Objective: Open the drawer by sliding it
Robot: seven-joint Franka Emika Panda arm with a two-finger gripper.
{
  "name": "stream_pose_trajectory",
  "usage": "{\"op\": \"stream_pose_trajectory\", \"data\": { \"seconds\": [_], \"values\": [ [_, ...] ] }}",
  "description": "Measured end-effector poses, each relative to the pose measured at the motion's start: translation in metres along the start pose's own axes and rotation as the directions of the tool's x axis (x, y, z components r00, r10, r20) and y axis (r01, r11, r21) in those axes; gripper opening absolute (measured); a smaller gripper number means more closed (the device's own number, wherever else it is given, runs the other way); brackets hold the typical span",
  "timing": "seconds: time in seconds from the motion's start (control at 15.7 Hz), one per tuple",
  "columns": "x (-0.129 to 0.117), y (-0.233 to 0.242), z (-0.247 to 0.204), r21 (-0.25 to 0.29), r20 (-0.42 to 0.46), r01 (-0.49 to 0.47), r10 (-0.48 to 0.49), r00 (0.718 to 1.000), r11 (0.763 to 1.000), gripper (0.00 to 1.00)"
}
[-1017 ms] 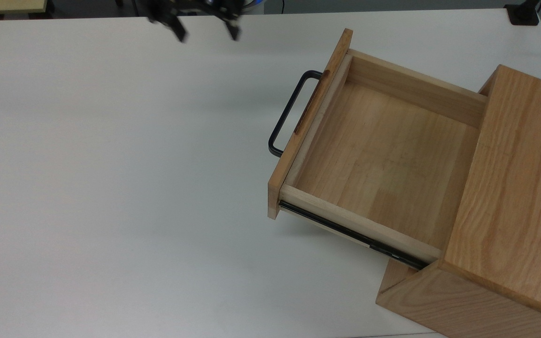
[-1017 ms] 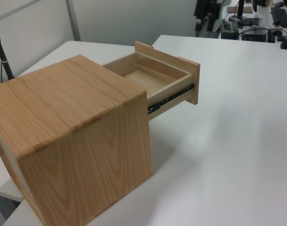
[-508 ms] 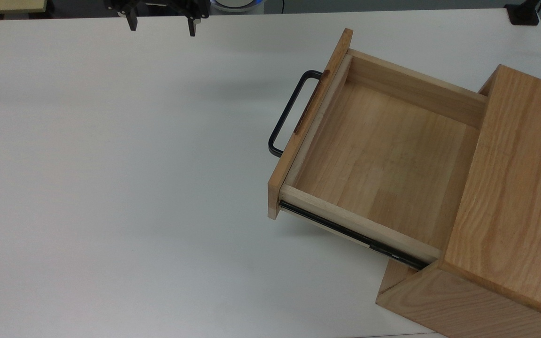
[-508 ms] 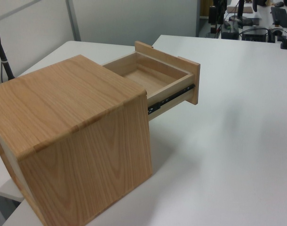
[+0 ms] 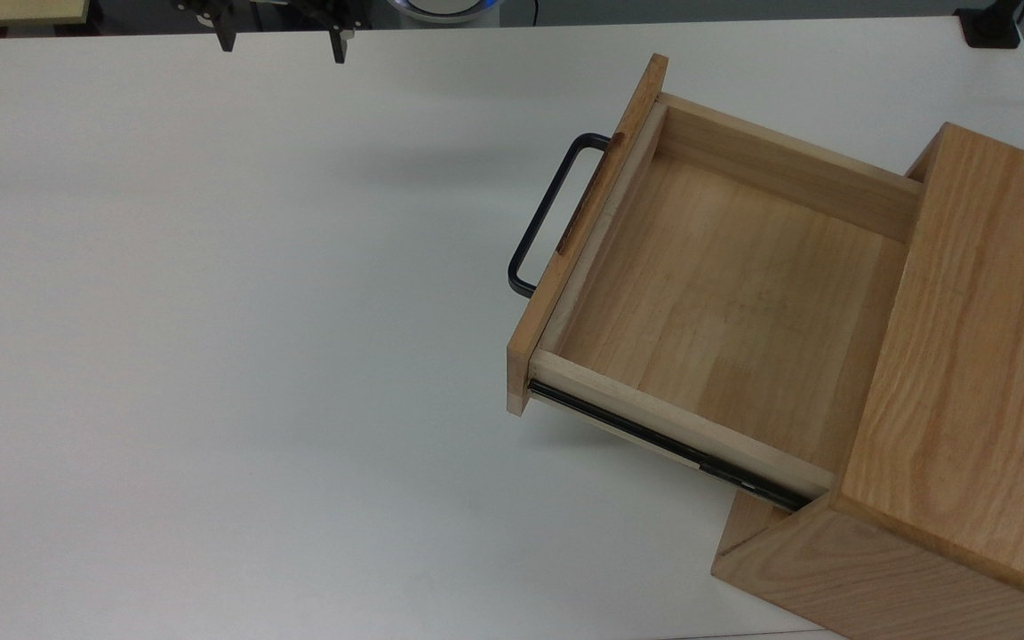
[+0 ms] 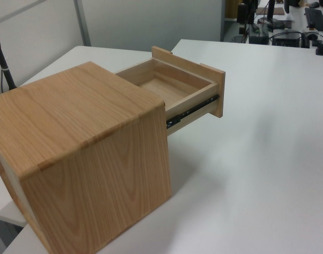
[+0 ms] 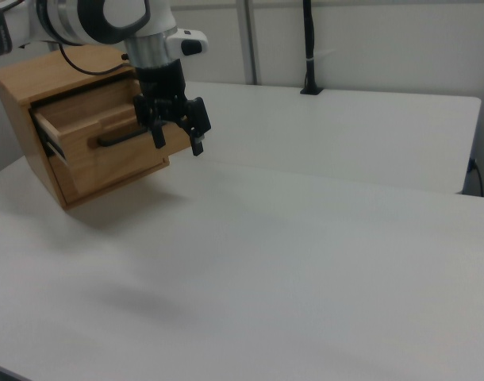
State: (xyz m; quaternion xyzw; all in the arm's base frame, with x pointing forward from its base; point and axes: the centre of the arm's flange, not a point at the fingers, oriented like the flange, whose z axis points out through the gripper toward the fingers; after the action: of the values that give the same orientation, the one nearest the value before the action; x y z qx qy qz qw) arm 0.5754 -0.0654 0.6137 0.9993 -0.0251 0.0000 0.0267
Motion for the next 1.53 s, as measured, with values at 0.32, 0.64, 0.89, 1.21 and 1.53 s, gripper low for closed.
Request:
{"op": "stream_pose_trajectory", "data": {
  "seconds": [0.32, 0.64, 0.89, 1.21, 1.53],
  "values": [
    [0.0001, -0.0021, -0.0001, 0.001, 0.0, 0.004, -0.004, 1.0, 1.0, 1.0],
    [-0.0019, 0.0029, 0.0007, 0.001, 0.013, -0.005, 0.005, 1.0, 1.0, 1.0],
    [-0.0024, 0.0028, 0.0006, 0.001, 0.016, -0.005, 0.005, 1.0, 1.0, 1.0],
    [-0.0024, 0.0028, -0.0001, 0.001, 0.015, -0.005, 0.005, 1.0, 1.0, 1.0],
    [-0.0024, 0.0025, -0.0002, 0.001, 0.015, -0.004, 0.004, 1.0, 1.0, 1.0]
  ]
}}
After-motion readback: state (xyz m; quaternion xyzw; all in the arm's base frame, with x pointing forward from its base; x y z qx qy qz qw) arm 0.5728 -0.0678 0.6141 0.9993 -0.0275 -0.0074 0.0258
